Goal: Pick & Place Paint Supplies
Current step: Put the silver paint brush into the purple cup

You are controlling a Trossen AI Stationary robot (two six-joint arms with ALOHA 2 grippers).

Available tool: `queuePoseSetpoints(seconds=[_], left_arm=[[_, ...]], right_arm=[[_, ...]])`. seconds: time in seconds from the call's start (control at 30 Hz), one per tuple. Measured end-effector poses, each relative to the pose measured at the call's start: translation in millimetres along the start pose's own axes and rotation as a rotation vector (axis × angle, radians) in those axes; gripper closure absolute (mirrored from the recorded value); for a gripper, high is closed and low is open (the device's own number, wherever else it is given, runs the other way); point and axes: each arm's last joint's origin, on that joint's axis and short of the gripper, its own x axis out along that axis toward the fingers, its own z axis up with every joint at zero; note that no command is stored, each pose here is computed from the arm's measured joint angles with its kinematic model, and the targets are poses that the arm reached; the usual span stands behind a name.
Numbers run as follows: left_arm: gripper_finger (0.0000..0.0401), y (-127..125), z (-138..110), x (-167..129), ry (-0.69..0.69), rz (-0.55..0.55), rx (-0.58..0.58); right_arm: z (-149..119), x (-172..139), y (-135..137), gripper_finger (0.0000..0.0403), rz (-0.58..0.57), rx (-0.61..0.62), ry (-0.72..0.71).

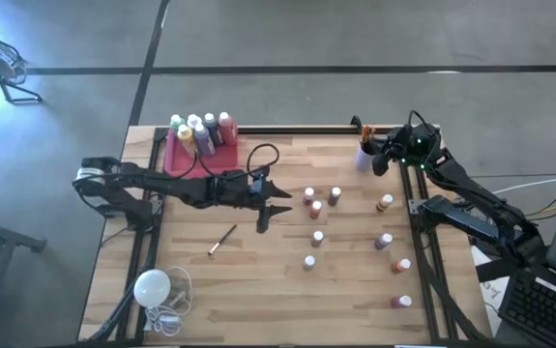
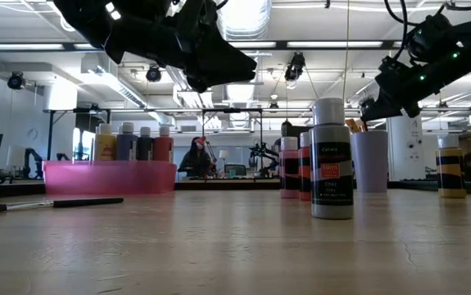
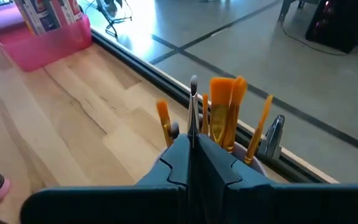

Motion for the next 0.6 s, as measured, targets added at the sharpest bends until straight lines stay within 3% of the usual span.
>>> queuePoseSetpoints(seconds=[0.6], left_arm=[[0.0229,0,0,0,0.000,0.000,0.000]], right_arm=[[-18,10,-2,0.0392,-0.028,0.003,0.033]])
